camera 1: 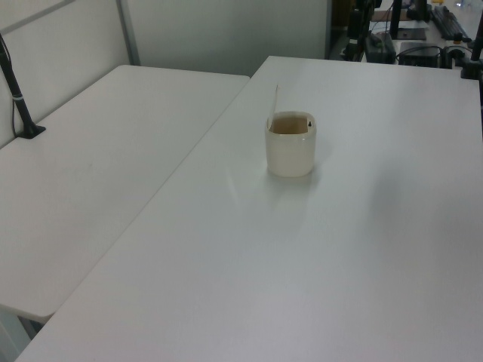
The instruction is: Close the trash bin
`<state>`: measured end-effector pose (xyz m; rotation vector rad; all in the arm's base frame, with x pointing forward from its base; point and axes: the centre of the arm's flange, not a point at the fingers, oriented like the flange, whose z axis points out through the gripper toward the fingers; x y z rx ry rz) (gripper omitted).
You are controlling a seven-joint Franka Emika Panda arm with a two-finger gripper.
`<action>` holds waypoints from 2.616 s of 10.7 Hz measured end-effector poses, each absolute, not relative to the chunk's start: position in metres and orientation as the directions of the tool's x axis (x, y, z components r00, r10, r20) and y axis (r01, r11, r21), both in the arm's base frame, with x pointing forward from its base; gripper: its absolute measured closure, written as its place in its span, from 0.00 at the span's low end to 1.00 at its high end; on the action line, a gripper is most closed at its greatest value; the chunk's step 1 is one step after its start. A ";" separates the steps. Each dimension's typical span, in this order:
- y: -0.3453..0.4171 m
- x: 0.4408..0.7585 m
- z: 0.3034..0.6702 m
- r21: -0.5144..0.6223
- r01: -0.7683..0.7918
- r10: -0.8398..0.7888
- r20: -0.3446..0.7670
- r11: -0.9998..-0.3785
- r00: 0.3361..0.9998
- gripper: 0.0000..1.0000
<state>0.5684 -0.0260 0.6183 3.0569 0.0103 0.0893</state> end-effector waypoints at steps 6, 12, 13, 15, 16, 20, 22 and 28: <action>-0.026 0.569 0.614 0.083 0.005 0.009 0.049 -0.997 0.999 0.00; -0.026 0.569 0.614 0.083 0.005 0.009 0.049 -0.997 0.999 0.18; -0.025 0.569 0.614 0.083 0.006 0.010 0.049 -0.997 0.999 0.39; -0.022 0.571 0.611 0.083 0.014 0.018 0.049 -0.996 0.999 0.73; -0.019 0.577 0.608 0.084 0.019 0.025 0.071 -0.996 0.997 0.89; -0.005 0.614 0.602 0.088 0.042 0.064 0.260 -0.995 0.964 0.91; 0.019 0.640 0.588 0.091 0.081 0.108 0.362 -0.993 0.926 0.91; 0.063 0.691 0.537 0.094 0.142 0.170 0.545 -0.985 0.821 0.91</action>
